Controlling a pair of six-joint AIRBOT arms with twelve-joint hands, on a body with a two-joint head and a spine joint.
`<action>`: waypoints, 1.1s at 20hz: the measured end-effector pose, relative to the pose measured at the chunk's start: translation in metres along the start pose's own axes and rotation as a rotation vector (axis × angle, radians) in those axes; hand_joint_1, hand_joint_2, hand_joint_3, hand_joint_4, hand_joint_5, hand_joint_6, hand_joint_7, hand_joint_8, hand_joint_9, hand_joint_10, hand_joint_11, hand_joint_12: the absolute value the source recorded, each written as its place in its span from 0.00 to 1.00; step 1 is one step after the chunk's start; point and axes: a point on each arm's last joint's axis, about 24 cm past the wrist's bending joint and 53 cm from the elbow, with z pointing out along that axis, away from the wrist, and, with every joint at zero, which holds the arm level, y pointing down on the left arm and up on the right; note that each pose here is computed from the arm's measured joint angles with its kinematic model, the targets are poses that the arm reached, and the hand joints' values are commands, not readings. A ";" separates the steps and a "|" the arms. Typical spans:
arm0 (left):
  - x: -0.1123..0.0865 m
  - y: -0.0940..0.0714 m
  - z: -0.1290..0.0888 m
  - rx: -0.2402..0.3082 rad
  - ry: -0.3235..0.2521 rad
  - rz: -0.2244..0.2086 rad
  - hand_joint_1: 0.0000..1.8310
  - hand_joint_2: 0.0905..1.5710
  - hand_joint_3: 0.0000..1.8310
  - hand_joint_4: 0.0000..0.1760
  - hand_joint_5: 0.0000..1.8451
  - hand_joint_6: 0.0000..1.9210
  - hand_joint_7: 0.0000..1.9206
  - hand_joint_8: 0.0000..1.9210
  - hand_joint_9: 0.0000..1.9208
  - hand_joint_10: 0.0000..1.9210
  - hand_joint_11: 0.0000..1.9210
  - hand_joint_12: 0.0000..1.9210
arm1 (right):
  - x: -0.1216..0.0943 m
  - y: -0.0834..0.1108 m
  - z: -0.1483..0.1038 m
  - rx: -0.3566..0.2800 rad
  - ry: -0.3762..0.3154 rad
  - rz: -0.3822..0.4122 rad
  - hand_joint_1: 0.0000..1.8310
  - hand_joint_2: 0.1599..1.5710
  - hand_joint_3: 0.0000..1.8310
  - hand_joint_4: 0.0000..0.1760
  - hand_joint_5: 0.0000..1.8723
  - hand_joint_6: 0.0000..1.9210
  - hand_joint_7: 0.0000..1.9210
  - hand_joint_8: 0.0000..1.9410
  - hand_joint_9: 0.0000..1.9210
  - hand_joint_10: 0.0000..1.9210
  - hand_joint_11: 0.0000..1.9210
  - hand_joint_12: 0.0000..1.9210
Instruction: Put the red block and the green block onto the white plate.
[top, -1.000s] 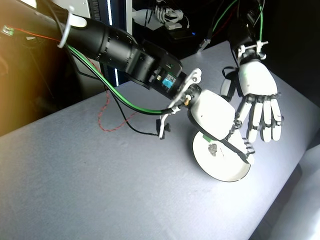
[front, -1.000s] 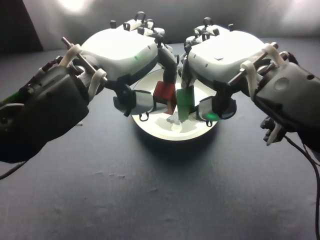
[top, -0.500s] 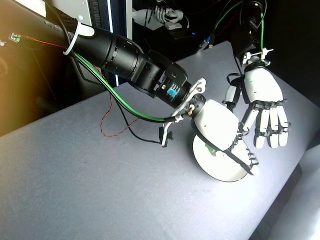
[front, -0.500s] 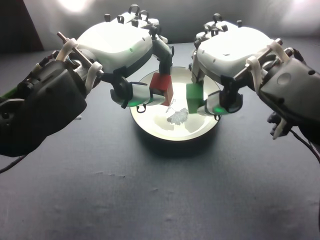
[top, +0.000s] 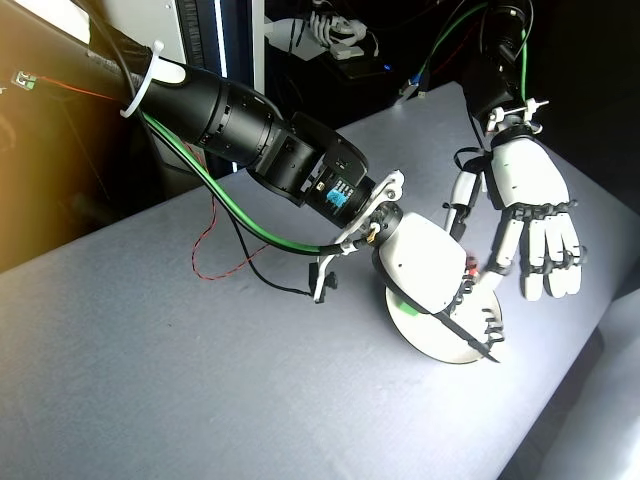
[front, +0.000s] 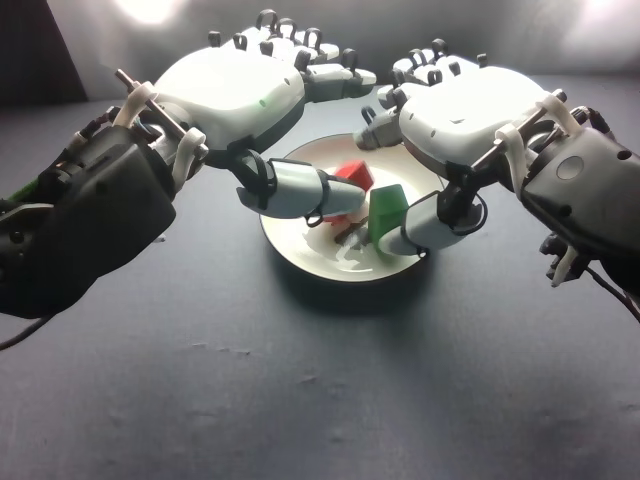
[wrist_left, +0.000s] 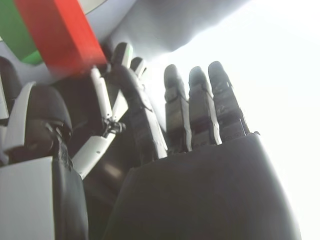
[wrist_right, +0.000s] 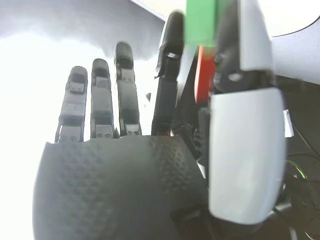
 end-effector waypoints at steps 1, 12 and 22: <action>0.000 0.000 0.000 0.000 0.000 -0.001 0.12 0.67 0.01 0.00 0.11 0.00 0.07 0.00 0.06 0.00 0.00 0.21 | -0.001 -0.001 0.000 0.001 0.000 -0.002 0.32 0.49 0.00 0.42 0.07 0.00 0.03 0.00 0.00 0.00 0.00 0.00; 0.022 -0.015 -0.046 0.076 0.152 0.048 0.00 0.77 0.00 0.00 0.08 0.00 0.07 0.01 0.04 0.01 0.01 0.02 | -0.052 -0.021 -0.023 -0.035 0.034 -0.023 0.05 0.64 0.01 0.00 0.00 0.00 0.00 0.00 0.00 0.00 0.00 0.00; 0.073 -0.068 -0.172 0.355 0.550 0.162 0.00 0.78 0.00 0.00 0.07 0.00 0.05 0.00 0.03 0.00 0.00 0.02 | -0.045 -0.057 -0.058 -0.094 0.361 0.148 0.01 0.68 0.01 0.00 0.00 0.00 0.01 0.00 0.00 0.00 0.00 0.00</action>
